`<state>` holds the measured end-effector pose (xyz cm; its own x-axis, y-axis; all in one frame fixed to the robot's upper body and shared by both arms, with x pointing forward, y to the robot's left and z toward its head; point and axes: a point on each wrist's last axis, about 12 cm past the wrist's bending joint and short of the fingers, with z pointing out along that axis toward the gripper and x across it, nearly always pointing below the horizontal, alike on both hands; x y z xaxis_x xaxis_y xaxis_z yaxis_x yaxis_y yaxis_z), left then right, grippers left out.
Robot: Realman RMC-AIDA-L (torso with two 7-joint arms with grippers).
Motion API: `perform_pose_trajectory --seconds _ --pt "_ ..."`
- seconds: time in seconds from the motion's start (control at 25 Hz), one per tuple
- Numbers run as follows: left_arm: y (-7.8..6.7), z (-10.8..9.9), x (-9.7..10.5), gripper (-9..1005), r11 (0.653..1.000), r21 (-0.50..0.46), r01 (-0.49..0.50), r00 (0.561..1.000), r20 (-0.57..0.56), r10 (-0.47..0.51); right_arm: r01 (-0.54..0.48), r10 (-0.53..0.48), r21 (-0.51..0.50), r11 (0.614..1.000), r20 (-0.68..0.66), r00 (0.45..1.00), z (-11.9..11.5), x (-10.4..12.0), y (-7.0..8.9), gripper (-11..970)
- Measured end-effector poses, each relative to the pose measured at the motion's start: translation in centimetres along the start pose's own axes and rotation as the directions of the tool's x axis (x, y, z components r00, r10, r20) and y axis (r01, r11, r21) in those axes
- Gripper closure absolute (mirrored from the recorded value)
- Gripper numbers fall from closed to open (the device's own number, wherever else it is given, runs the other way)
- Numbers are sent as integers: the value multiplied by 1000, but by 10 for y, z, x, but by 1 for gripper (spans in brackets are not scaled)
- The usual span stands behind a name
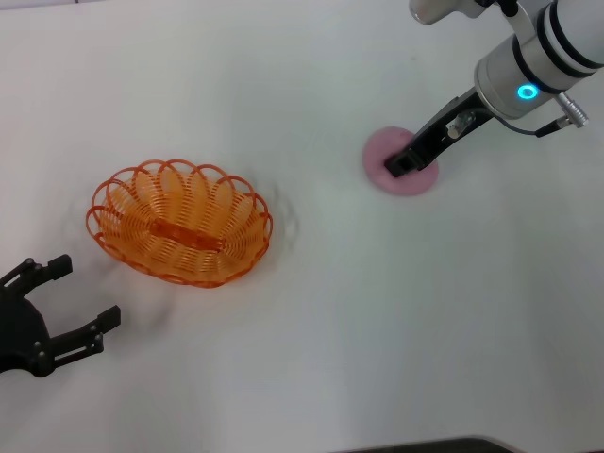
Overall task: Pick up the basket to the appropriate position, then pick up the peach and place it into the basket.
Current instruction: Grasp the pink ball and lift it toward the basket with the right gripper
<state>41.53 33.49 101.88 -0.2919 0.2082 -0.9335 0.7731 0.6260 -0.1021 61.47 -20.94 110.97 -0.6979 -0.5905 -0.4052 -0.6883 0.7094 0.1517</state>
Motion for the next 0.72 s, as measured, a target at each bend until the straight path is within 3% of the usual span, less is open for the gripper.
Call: perform_pose_trajectory --seconds 0.52,0.72 --pt "0 0 0 58 1000 0 0 1000 -1 0 2 -2 -1 1000 3 1000 -1 -1 0 722" --pt "0 0 0 58 1000 1 0 1000 -1 0 -7 12 -44 999 109 994 -12 -4 2 722"
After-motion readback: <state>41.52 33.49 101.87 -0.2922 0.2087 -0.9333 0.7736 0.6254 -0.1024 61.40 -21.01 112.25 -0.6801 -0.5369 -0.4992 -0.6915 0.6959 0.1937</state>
